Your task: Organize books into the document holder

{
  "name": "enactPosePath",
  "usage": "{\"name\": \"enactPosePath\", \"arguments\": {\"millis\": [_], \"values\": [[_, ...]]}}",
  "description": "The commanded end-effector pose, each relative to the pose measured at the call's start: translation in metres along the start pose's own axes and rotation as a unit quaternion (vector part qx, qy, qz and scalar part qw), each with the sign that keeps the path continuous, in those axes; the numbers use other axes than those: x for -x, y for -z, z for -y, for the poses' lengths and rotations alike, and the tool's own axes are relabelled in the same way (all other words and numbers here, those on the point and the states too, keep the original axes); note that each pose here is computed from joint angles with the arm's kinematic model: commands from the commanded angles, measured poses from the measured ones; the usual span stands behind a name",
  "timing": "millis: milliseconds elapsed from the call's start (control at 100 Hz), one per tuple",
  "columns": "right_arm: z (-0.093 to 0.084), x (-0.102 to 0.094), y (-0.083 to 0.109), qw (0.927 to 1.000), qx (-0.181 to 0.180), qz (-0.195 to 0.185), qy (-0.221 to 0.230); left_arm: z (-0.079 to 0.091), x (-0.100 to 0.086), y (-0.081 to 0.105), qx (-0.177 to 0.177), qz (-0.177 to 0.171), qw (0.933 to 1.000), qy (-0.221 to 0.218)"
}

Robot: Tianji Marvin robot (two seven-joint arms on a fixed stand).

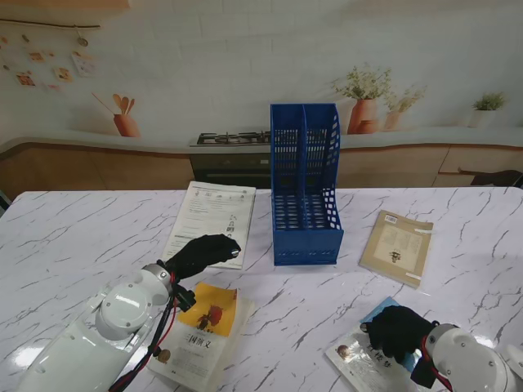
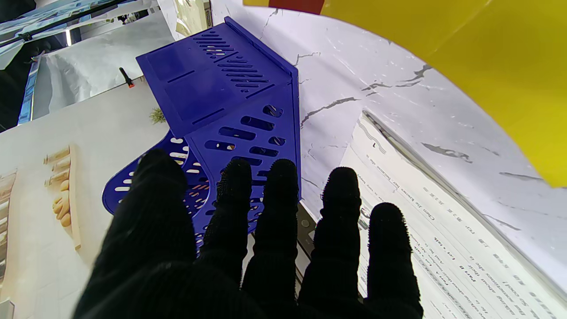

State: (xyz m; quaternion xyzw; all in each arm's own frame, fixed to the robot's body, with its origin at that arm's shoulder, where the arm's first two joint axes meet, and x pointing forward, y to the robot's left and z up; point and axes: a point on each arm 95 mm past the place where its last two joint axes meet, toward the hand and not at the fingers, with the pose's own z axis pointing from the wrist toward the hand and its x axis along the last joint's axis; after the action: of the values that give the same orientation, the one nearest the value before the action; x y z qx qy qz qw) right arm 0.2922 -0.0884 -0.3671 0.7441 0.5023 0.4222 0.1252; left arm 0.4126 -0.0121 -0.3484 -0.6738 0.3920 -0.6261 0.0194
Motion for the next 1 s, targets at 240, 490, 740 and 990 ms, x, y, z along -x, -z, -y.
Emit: {"name": "enactPosePath", "arguments": {"millis": [240,490,740,990], "values": [[0.041,0.02,-0.026,0.9994,-0.034,-0.002,0.007,-0.008,-0.002,0.005,0.0,-0.001,1.0,0.006],[0.038,0.018,-0.038,0.9991,-0.032,-0.02,0.02,-0.013,-0.002,0.011,-0.008,0.008,0.9999,0.008],[0.034,0.016,-0.042,0.9991,-0.036,-0.022,0.001,-0.016,-0.004,0.015,-0.008,0.014,0.9999,0.002],[0.033,0.014,-0.045,0.9985,-0.046,-0.027,0.009,-0.017,-0.005,0.016,-0.011,0.015,0.9998,0.0]]}}
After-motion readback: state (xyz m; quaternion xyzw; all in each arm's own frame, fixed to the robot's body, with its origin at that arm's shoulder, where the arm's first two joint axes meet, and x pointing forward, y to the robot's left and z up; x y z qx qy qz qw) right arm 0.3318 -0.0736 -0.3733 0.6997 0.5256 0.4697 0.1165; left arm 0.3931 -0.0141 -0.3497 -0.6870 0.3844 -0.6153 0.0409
